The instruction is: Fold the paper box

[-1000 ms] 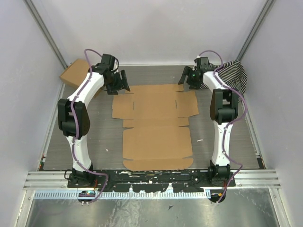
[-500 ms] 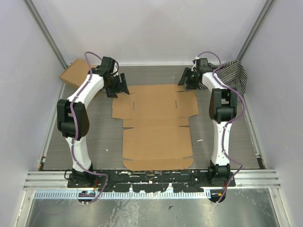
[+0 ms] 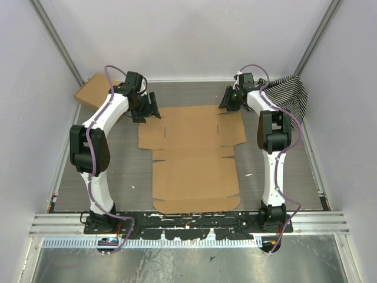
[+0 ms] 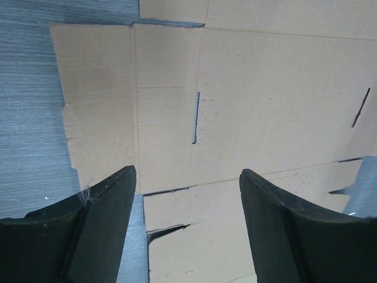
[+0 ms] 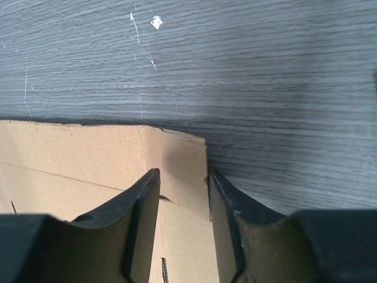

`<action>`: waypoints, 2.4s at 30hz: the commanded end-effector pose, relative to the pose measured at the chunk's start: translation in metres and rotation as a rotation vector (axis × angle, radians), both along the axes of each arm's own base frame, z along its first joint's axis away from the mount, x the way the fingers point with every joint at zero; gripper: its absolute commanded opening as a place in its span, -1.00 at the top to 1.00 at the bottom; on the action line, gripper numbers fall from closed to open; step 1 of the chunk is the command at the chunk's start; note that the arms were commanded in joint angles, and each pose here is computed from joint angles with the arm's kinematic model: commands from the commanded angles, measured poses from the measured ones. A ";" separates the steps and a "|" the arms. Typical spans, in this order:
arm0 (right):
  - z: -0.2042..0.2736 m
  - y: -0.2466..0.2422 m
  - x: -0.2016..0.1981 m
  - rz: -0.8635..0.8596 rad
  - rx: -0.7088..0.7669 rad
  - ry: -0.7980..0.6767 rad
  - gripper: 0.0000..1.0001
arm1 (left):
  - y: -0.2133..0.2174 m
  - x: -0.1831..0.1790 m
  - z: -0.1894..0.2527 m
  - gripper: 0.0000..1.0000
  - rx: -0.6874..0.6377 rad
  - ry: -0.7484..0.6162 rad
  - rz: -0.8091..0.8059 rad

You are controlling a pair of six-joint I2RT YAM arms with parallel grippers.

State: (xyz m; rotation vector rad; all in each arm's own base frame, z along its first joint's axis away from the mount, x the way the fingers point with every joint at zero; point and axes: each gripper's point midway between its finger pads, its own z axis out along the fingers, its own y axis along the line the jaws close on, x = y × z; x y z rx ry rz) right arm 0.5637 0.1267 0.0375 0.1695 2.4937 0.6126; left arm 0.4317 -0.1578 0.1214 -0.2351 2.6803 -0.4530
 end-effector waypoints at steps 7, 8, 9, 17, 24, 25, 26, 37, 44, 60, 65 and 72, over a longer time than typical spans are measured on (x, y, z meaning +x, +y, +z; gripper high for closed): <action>0.044 0.011 0.003 0.023 -0.028 -0.090 0.98 | -0.001 0.006 0.009 -0.54 -0.012 -0.029 0.002; 0.049 0.011 0.002 0.026 -0.029 -0.098 0.98 | 0.000 0.008 0.008 -0.54 -0.010 -0.029 0.004; 0.052 0.012 0.000 0.032 -0.031 -0.102 0.98 | -0.001 0.009 0.008 -0.54 -0.008 -0.030 0.005; 0.102 0.009 -0.025 0.066 -0.086 -0.211 0.98 | -0.003 0.025 0.002 -0.54 -0.007 -0.052 0.010; 0.139 0.003 -0.050 0.075 -0.101 -0.278 0.98 | -0.004 0.049 -0.007 -0.54 0.011 -0.065 0.029; 0.142 0.003 -0.054 0.076 -0.101 -0.279 0.98 | -0.004 0.051 -0.010 -0.54 0.015 -0.060 0.032; 0.144 0.002 -0.057 0.076 -0.101 -0.278 0.98 | -0.004 0.055 -0.012 -0.54 0.020 -0.060 0.037; 0.158 0.005 -0.075 0.099 -0.101 -0.286 0.98 | -0.010 0.071 -0.007 -0.54 -0.022 -0.136 0.054; 0.165 0.008 -0.081 0.110 -0.082 -0.296 0.98 | -0.020 0.074 -0.002 -0.50 -0.092 -0.195 0.039; 0.174 0.017 -0.079 0.130 -0.033 -0.316 0.98 | -0.017 0.073 0.037 -0.42 -0.496 -0.335 0.052; 0.176 0.019 -0.078 0.132 -0.020 -0.319 0.97 | -0.027 0.068 0.040 -0.35 -0.558 -0.332 0.004; 0.172 0.019 -0.076 0.126 -0.015 -0.308 0.98 | -0.019 0.065 0.029 -0.25 -0.481 -0.300 -0.008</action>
